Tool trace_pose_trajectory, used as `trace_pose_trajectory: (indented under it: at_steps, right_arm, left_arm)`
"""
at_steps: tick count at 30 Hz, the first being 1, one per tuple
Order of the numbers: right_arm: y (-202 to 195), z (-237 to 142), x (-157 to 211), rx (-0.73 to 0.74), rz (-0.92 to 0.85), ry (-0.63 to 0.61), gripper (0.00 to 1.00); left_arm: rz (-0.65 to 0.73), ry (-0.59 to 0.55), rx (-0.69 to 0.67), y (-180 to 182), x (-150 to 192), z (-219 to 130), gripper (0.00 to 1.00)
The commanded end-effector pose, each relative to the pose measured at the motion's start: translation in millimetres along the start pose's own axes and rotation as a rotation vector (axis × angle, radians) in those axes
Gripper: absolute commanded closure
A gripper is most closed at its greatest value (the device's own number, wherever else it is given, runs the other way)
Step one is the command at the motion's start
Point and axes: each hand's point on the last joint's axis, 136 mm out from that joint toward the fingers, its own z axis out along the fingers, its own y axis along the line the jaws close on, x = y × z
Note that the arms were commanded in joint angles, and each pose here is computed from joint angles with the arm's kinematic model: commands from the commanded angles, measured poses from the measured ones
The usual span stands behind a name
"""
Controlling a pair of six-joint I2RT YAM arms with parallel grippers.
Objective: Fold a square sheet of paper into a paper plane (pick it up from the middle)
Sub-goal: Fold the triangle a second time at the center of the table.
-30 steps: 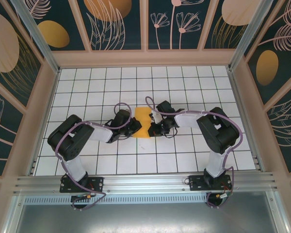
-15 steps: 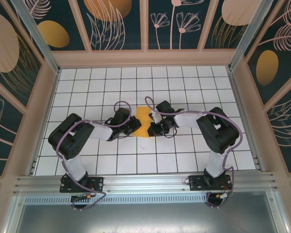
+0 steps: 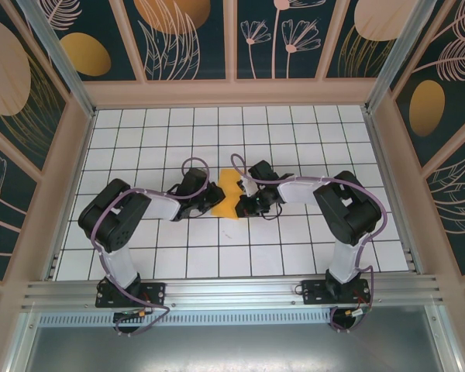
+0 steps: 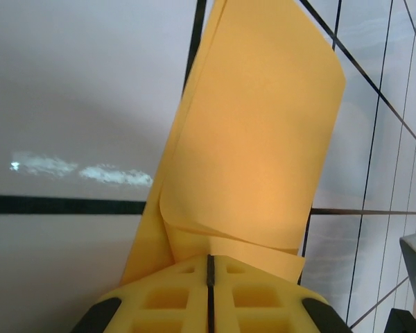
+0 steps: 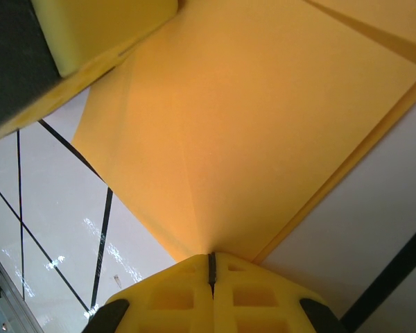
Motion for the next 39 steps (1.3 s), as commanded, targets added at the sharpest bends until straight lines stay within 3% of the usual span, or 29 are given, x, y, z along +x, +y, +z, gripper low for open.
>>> trace_pose_trajectory:
  at_steps: [1, 12, 24, 32, 36, 39]
  right_arm:
    - [-76.4, 11.7, 86.2, 0.29, 0.153, 0.258, 1.0]
    - [-77.1, 11.8, 86.8, 0.293, 0.157, 0.261, 1.0]
    - [-77.3, 11.0, 82.8, 0.302, 0.152, 0.258, 1.0]
    - [-73.9, 10.9, 75.2, 0.296, 0.145, 0.244, 1.0]
    - [-72.6, 11.3, 72.1, 0.292, 0.143, 0.237, 1.0]
    - [-72.4, 10.8, 70.4, 0.294, 0.141, 0.232, 1.0]
  left_arm:
    - [-0.011, -0.136, -0.254, 71.8, -35.9, -4.9, 0.88]
    - [-0.002, -0.131, -0.25, 68.8, -43.4, 0.7, 0.87]
    - [-0.007, -0.202, -0.291, 64.8, -68.3, -14.6, 0.84]
    - [0.018, -0.17, -0.01, -7.7, -69.4, -32.2, 0.89]
    - [0.029, -0.053, 0.163, -45.7, -49.3, -28.6, 0.92]
    - [0.04, 0.04, 0.198, -55.6, -30.7, -12.8, 0.92]
